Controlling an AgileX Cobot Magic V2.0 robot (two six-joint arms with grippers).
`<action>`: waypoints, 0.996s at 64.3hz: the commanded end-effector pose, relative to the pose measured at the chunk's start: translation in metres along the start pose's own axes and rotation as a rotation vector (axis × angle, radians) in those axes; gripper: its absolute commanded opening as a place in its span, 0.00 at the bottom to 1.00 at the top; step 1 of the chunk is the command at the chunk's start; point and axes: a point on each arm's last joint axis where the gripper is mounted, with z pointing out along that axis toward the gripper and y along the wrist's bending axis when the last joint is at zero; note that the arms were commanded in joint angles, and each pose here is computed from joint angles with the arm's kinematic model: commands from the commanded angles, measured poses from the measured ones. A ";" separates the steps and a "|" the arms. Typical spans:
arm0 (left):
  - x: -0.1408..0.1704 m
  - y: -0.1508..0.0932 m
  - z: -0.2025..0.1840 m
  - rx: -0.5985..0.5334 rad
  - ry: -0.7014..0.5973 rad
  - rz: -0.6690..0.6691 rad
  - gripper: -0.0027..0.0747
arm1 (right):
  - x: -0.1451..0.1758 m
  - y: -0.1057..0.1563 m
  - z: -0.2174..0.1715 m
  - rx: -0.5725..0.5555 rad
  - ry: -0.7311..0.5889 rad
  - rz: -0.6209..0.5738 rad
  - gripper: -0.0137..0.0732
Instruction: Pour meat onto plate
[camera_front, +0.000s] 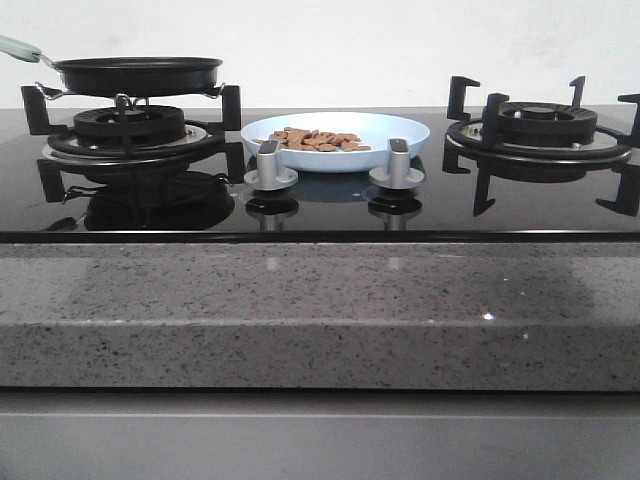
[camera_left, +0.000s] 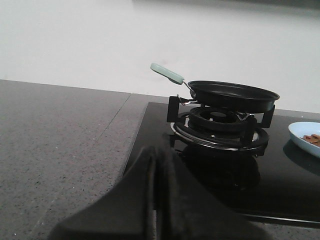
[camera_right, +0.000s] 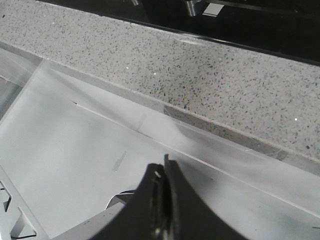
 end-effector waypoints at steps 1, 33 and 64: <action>-0.007 -0.001 -0.002 0.014 -0.094 -0.015 0.01 | -0.012 -0.002 -0.009 0.053 -0.169 -0.051 0.03; -0.007 -0.001 -0.002 0.013 -0.093 -0.015 0.01 | 0.059 -0.055 0.018 0.433 -0.761 -0.140 0.03; -0.007 -0.001 -0.002 0.013 -0.091 -0.015 0.01 | 0.084 -0.068 0.032 0.493 -0.943 -0.156 0.03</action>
